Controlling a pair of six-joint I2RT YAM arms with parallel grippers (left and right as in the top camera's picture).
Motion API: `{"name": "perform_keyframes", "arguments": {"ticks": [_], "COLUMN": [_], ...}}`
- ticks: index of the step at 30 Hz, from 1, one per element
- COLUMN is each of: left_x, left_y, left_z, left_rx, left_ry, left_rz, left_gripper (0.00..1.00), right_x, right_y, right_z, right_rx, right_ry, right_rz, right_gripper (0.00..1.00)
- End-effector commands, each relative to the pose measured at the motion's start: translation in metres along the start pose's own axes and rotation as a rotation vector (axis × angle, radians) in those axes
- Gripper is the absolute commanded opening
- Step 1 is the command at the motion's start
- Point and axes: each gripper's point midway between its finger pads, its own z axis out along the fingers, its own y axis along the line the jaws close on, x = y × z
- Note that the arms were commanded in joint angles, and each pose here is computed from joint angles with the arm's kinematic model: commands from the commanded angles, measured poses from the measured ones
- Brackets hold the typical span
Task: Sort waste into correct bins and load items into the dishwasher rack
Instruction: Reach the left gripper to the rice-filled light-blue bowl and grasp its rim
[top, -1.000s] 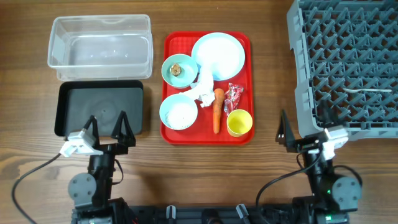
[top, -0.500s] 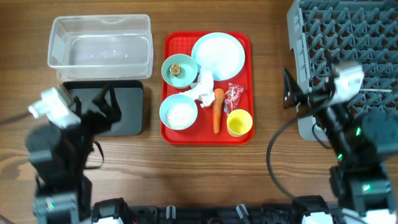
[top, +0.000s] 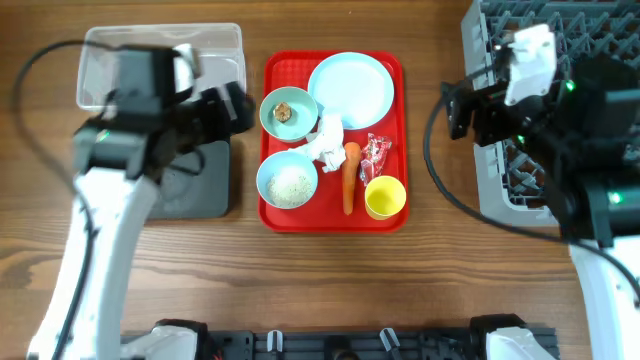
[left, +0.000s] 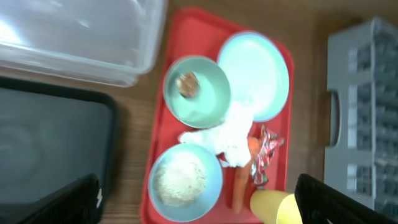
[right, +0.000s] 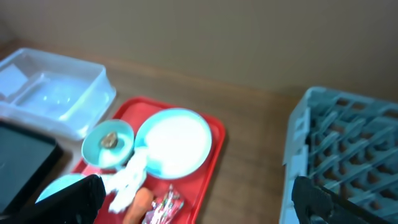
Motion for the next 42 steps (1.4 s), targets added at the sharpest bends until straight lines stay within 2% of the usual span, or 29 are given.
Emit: {"name": "perform_keyframes", "arguments": {"ticks": [1, 6, 8, 10, 15, 16, 20, 24, 30, 37, 42], "left_x": [0.015, 0.040, 0.051, 0.067, 0.105, 0.122, 0.163, 0.192, 0.188, 0.179, 0.174], "left_y": [-0.023, -0.031, -0.034, -0.035, -0.037, -0.043, -0.056, -0.055, -0.039, -0.035, -0.031], "left_z": [0.035, 0.071, 0.084, 0.096, 0.116, 0.122, 0.134, 0.148, 0.156, 0.158, 0.163], "left_rx": [0.050, 0.054, 0.052, 0.017, -0.141, -0.169, -0.184, -0.244, -0.382, -0.396, -0.421], "left_ry": [0.114, 0.240, 0.285, 0.331, 0.396, 0.424, 0.509, 0.556, 0.493, 0.466, 0.424], "left_rz": [0.009, 0.022, 0.086, 0.123, 0.185, 0.236, 0.322, 0.405, 0.389, 0.371, 0.365], "left_gripper": [1.00, 0.98, 0.72, 0.66, 0.64, 0.64, 0.52, 0.48, 0.39, 0.40, 0.47], "right_x": [0.005, 0.028, 0.036, 0.043, 0.054, 0.056, 0.058, 0.060, 0.062, 0.062, 0.062], "right_y": [0.005, 0.003, 0.001, -0.002, -0.004, -0.005, -0.005, -0.005, -0.004, -0.004, -0.005], "right_z": [0.012, 0.029, 0.036, 0.044, 0.058, 0.061, 0.062, 0.062, 0.061, 0.062, 0.062], "right_rx": [-0.049, -0.060, -0.056, -0.053, -0.058, -0.060, -0.061, -0.061, -0.062, -0.062, -0.062], "right_ry": [0.041, 0.141, 0.176, 0.207, 0.252, 0.260, 0.269, 0.274, 0.285, 0.282, 0.282], "right_rz": [-0.005, 0.021, 0.030, 0.037, 0.051, 0.053, 0.056, 0.057, 0.059, 0.059, 0.059], "right_gripper": [1.00, 1.00, 1.00, 1.00, 1.00, 0.98, 0.93, 0.92, 0.92, 0.92, 0.92]}}
